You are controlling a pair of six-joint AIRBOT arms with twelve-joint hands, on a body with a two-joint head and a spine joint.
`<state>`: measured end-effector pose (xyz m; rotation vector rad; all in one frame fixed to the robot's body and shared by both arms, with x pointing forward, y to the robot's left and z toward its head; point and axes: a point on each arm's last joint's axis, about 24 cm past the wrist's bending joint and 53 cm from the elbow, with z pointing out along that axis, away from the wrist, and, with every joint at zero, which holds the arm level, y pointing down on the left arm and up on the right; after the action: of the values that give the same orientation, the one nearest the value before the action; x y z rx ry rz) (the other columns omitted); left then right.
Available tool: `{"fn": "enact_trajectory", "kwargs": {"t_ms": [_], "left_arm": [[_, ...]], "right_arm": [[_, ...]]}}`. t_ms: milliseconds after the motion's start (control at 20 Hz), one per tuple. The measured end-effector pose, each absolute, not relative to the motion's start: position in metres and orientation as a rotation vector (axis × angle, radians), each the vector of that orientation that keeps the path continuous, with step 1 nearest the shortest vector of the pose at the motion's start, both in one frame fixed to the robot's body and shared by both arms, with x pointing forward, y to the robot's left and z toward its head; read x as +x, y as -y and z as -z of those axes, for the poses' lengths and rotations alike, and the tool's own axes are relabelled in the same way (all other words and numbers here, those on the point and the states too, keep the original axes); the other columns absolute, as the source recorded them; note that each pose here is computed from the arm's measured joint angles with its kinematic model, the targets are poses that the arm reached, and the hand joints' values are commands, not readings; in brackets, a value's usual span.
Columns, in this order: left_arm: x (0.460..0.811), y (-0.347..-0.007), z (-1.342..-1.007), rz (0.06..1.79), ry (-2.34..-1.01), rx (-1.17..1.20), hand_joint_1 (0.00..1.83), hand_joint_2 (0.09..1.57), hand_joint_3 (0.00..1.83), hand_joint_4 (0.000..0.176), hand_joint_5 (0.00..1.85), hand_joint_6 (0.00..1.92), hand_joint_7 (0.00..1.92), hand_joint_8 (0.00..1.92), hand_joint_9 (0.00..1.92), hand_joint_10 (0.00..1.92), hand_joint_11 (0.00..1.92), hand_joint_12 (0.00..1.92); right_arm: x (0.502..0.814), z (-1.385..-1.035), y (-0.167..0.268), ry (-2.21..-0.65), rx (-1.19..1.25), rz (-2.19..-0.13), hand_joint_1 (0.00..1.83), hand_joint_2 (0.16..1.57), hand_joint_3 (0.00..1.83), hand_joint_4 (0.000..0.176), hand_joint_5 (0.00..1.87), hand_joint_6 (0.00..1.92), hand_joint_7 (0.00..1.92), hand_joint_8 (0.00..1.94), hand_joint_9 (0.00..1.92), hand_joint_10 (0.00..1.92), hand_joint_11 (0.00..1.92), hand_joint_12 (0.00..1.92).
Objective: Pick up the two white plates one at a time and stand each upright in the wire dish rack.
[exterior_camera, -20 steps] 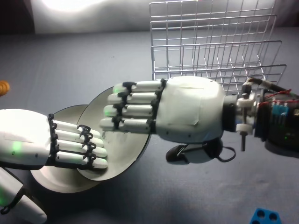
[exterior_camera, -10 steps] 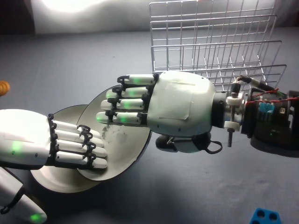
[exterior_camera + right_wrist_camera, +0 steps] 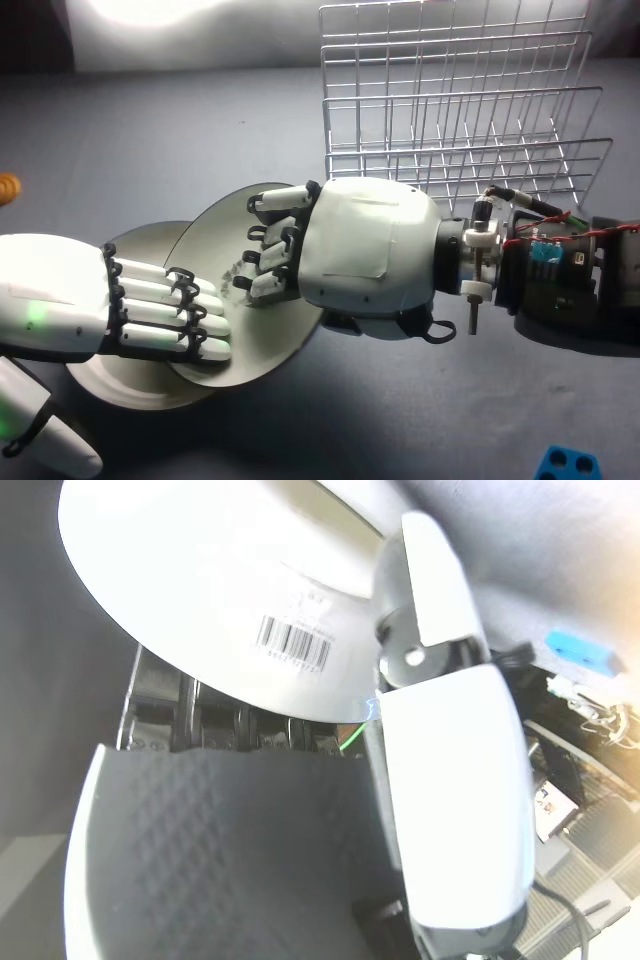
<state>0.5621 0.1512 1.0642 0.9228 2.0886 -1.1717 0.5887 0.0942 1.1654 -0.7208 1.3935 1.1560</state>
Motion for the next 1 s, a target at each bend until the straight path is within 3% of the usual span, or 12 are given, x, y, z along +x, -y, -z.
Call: {"fn": "enact_trajectory", "kwargs": {"t_ms": [50,100,200,400,600,850,1000], "left_arm": [[0.562,-0.151,-1.064,1.172,-2.088,0.922,0.0,1.13,0.01,0.0,0.0,0.0,0.0,0.0,0.0,0.0,0.0,0.0],[0.562,-0.151,-1.065,1.173,-2.088,0.921,0.0,1.13,0.01,0.0,0.0,0.0,0.0,0.0,0.0,0.0,0.0,0.0],[0.563,-0.151,-1.065,1.174,-2.09,0.916,0.0,1.12,0.0,0.0,0.0,0.0,0.0,0.0,0.0,0.0,0.0,0.0],[0.565,-0.151,-1.068,1.182,-2.088,0.897,0.0,1.12,0.0,0.0,0.0,0.0,0.0,0.0,0.0,0.0,0.0,0.0],[0.573,-0.152,-1.081,1.17,-2.057,0.887,0.0,1.12,0.0,0.0,0.0,0.0,0.0,0.0,0.0,0.0,0.0,0.0],[0.595,-0.167,-1.123,1.17,-1.993,0.784,0.0,1.12,0.0,0.0,0.0,0.0,0.0,0.0,0.0,0.0,0.0,0.0],[0.596,-0.177,-1.125,1.153,-2.005,0.79,0.0,1.12,0.0,0.0,0.0,0.0,0.0,0.0,0.0,0.0,0.0,0.0]], "right_arm": [[0.587,-1.168,-0.094,-1.379,-0.719,-1.163,1.18,1.19,0.01,0.0,0.76,1.32,0.91,1.06,0.92,0.37,0.51,1.34],[0.586,-1.173,-0.095,-1.359,-0.714,-1.176,1.17,1.2,0.0,0.01,0.78,1.32,0.87,1.14,0.93,0.42,0.53,1.34],[0.585,-1.175,-0.094,-1.349,-0.712,-1.182,1.19,1.16,0.0,0.019,0.89,1.18,0.91,1.07,1.02,0.46,0.63,1.28],[0.584,-1.176,-0.095,-1.345,-0.714,-1.184,1.2,1.14,0.0,0.021,0.92,1.14,0.95,1.01,1.06,0.45,0.66,1.26],[0.582,-1.179,-0.096,-1.331,-0.712,-1.197,1.2,1.15,0.0,0.023,0.89,1.16,0.95,1.02,1.06,0.44,0.67,1.27],[0.577,-1.18,-0.098,-1.329,-0.714,-1.208,1.2,1.15,0.0,0.02,0.87,1.18,0.96,1.0,1.07,0.4,0.69,1.26],[0.571,-1.182,-0.098,-1.331,-0.715,-1.221,1.19,1.16,0.0,0.019,0.86,1.22,0.94,1.03,1.06,0.4,0.67,1.27]]}}
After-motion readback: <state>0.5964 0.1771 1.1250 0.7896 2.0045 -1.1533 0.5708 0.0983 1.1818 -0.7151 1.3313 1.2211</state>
